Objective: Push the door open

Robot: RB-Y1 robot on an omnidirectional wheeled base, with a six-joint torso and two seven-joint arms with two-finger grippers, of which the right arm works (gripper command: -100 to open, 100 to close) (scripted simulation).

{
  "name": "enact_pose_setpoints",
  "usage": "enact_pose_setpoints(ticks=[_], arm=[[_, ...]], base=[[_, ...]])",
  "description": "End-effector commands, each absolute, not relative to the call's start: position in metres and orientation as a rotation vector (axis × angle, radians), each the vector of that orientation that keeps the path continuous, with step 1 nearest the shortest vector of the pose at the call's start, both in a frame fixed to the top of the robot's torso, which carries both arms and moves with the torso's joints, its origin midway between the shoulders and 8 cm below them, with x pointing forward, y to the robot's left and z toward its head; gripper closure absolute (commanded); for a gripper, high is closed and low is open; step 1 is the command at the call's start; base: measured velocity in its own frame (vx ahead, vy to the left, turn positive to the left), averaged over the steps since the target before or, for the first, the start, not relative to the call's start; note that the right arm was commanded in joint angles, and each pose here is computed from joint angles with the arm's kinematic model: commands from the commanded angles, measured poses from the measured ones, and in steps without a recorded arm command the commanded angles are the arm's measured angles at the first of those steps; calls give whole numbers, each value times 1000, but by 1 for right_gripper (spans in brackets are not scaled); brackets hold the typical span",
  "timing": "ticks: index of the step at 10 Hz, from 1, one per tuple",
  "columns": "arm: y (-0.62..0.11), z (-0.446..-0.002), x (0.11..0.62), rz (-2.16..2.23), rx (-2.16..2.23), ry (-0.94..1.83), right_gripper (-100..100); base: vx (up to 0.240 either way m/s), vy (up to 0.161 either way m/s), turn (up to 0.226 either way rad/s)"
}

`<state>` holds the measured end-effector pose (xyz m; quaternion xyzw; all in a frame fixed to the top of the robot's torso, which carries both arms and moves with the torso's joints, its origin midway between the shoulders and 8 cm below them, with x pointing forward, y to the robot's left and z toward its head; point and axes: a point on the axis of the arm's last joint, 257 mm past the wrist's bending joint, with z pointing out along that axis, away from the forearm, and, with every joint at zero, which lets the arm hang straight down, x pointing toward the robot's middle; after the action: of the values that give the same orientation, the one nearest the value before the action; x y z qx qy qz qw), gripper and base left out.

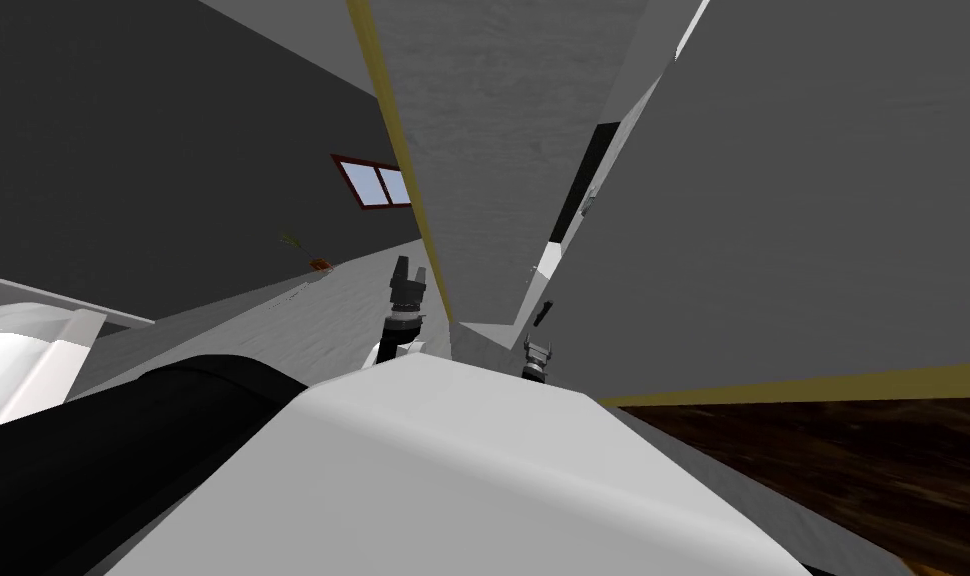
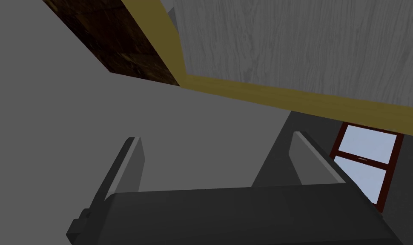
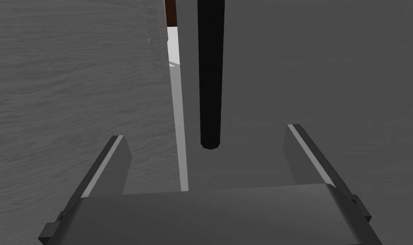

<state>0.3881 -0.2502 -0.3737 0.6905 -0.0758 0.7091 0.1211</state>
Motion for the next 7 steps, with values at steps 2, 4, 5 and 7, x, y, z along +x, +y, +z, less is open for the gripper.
enact_pose_setpoints(ticks=[2,4,5,7], arm=[[-252,-389,380,2063,2056,-298,-100],[-255,-387,381,2063,2045,-284,-100],[-256,-387,381,2062,2045,-285,-100],[-260,-389,381,2058,2042,-290,-100]], base=[[133,-82,74],[98,-35,23],[178,-34,30],[188,-77,21]])
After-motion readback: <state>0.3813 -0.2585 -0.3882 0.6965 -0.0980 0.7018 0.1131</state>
